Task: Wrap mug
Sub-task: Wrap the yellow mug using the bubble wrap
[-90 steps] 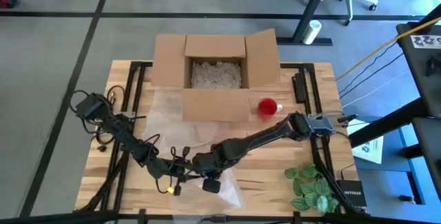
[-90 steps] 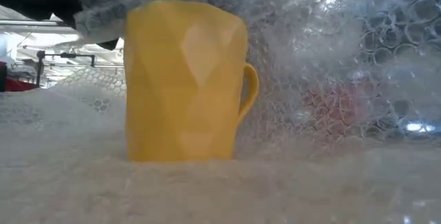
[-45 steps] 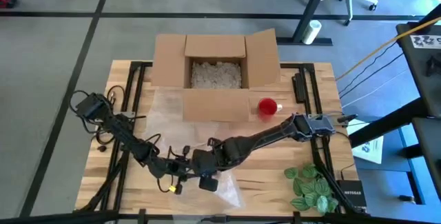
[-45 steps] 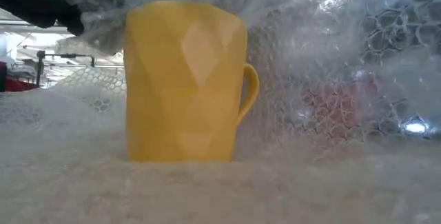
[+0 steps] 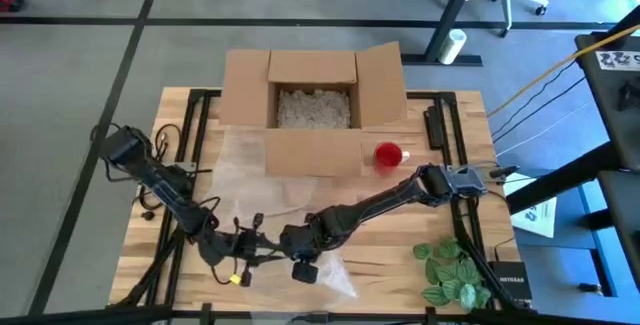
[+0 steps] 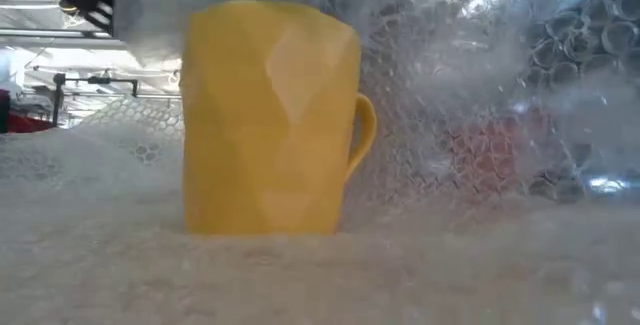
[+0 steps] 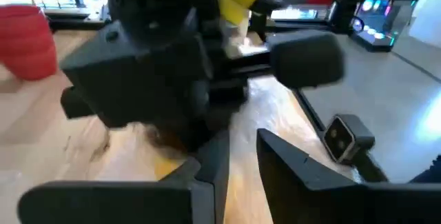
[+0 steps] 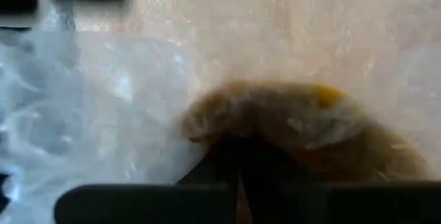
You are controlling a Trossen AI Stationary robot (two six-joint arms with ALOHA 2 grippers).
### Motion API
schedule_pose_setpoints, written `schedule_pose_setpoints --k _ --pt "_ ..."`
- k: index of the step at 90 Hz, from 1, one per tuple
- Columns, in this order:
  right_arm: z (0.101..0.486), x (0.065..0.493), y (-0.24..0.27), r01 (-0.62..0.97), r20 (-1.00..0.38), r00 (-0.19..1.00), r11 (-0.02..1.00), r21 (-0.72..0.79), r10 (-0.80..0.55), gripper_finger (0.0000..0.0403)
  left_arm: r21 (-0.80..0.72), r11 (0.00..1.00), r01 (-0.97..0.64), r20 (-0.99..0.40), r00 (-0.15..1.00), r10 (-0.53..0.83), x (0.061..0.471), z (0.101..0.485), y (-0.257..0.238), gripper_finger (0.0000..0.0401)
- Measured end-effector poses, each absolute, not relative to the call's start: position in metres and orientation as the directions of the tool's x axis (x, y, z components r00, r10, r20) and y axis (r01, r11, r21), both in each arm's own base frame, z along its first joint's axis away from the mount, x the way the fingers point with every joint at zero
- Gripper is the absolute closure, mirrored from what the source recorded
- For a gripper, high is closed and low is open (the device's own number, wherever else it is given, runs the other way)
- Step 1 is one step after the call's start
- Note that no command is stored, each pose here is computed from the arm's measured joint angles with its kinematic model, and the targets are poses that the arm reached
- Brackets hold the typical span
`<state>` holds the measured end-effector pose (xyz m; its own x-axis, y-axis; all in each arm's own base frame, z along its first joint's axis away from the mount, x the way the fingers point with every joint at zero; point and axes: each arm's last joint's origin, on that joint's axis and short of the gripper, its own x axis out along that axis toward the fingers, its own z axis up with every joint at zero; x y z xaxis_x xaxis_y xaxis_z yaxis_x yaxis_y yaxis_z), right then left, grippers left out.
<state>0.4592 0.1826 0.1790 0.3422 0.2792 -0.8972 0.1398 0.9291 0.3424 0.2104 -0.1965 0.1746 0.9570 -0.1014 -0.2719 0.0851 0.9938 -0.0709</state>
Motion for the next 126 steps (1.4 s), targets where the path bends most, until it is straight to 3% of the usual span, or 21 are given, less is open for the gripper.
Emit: schedule_pose_setpoints --k 76,126 --pt "0.179 0.471 0.180 0.120 -0.845 0.443 0.915 0.385 0.298 0.0403 -0.140 0.981 0.133 -0.288 0.942 -0.169 0.229 0.168 -0.185 0.0345" --pt "0.252 0.449 0.182 0.194 -0.934 0.320 0.954 0.228 0.158 0.0403 -0.143 0.986 0.092 -0.276 0.953 -0.129 0.246 0.148 -0.180 0.0345"
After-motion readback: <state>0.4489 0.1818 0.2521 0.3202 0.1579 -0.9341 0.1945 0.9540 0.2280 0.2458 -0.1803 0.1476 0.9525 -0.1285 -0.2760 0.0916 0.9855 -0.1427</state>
